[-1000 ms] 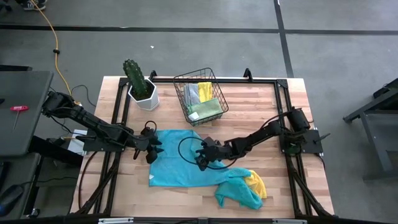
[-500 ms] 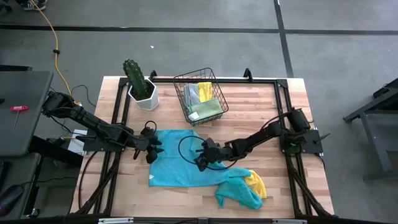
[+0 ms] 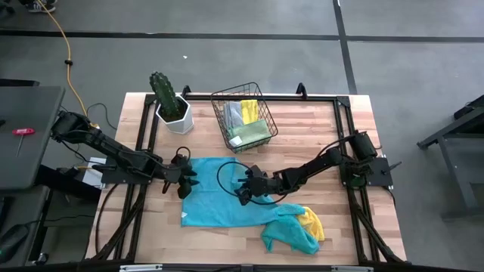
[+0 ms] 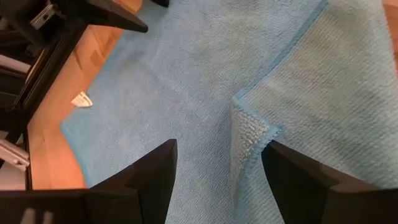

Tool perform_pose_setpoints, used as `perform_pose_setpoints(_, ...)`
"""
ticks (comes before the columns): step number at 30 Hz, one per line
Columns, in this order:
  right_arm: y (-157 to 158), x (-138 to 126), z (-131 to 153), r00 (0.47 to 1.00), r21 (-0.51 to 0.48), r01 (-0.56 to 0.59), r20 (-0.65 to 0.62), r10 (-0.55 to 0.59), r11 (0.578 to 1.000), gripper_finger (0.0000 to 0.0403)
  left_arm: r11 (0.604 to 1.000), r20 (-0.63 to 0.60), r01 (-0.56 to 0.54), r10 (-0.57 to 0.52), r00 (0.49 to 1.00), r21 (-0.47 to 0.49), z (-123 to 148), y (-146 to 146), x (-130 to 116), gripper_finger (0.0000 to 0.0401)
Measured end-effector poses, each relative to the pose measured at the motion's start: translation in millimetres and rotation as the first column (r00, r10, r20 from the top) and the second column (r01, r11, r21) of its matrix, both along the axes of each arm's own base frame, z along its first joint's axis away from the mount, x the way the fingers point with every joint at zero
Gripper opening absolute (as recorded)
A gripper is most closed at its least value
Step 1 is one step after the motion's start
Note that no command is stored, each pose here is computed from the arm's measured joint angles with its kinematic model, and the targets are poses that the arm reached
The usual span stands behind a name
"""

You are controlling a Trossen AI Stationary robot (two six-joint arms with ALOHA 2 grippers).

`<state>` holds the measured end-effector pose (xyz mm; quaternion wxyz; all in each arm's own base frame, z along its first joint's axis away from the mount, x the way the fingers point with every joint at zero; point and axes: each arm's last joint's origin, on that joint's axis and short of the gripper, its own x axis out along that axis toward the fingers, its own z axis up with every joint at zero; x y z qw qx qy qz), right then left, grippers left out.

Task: Fold microfiber towels
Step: Fold the left blue microfiber cloth

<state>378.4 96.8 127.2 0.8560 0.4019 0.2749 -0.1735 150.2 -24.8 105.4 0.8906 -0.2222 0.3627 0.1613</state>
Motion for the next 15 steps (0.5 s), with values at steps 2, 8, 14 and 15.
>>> perform_pose_setpoints(2, -1.3, 0.3, -0.1, 1.0, 0.0, 0.004, 0.0, -0.004, 1.0, 0.0224, 1.0, 0.0, 0.0, 0.0, 1.0, 0.0, 0.0, 0.0, 0.0, 0.0186)
perform_pose_setpoints(8, -3.3, 0.3, -0.3, 0.999, -0.025, 0.037, 0.002, -0.037, 0.999, 0.0224, 1.0, 0.0, 0.0, 0.0, 1.0, 0.001, -0.1, 0.0, 0.0, 0.0186)
perform_pose_setpoints(14, -4.2, -0.6, -1.2, 0.999, -0.046, 0.054, -0.007, -0.054, 0.997, 0.0221, 1.0, 0.0, -0.002, 0.002, 1.0, 0.003, 0.0, 0.1, 0.0, 0.0186)
perform_pose_setpoints(15, -4.5, -0.6, -1.1, 0.998, -0.055, 0.062, -0.004, -0.062, 0.997, 0.0216, 1.0, 0.0, -0.003, 0.003, 1.0, 0.003, 0.0, 0.1, 0.0, 0.0186)
